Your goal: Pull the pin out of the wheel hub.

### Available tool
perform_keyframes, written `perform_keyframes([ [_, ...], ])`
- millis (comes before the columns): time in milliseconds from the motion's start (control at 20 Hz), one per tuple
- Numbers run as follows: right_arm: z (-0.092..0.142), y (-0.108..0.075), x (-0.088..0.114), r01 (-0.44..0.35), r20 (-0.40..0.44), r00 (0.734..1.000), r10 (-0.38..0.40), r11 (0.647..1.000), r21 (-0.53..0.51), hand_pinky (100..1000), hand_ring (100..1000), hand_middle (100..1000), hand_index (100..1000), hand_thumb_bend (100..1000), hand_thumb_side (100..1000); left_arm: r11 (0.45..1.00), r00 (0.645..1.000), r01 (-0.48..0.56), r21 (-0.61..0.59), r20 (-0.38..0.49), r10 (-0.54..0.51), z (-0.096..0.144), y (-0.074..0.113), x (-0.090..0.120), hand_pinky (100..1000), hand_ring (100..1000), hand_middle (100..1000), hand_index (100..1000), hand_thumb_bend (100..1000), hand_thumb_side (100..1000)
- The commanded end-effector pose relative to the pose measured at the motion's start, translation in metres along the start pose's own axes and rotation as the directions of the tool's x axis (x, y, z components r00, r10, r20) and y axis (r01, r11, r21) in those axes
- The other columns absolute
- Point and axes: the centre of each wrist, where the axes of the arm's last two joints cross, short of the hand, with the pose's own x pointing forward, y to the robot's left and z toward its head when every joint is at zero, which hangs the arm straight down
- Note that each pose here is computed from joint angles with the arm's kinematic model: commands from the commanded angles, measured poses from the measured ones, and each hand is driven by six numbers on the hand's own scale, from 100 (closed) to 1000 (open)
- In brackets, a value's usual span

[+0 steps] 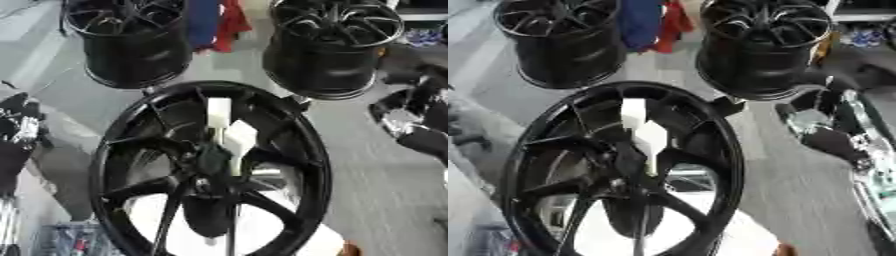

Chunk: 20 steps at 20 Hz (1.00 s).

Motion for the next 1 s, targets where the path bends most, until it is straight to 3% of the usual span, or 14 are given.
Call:
perform_keyframes([
  [50,-0.017,-0.019,0.034,-0.103,0.112,0.99,0.09,0.987,0.12,652,627,751,814,362,208,1.0,0.999,0.013,-0.015,0.032,-0.012,-0.004,0.003,0.008,588,677,675,833,232,563],
  [200,-0.03,-0.024,0.058,-0.175,0.191,0.973,0.129,0.953,0.247,658,632,754,821,358,203,1.0,0.999,0.013,-0.021,0.033,-0.013,-0.004,0.003,0.008,588,677,675,833,231,563],
  [450,-0.049,-0.026,0.092,-0.285,0.297,0.941,0.165,0.859,0.426,679,667,775,838,353,179,0.999,0.999,0.016,-0.031,0.033,-0.015,-0.004,0.002,0.008,588,678,676,833,230,564],
  [750,-0.071,-0.012,0.122,-0.385,0.399,0.904,0.151,0.691,0.612,719,772,856,895,410,175,0.999,0.999,0.018,-0.047,0.035,-0.017,-0.005,0.001,0.008,589,678,676,834,228,566],
  [1000,-0.088,0.006,0.131,-0.432,0.439,0.89,0.125,0.544,0.719,734,794,867,911,440,166,0.998,0.999,0.019,-0.055,0.036,-0.017,-0.005,0.001,0.008,589,679,677,834,225,566],
])
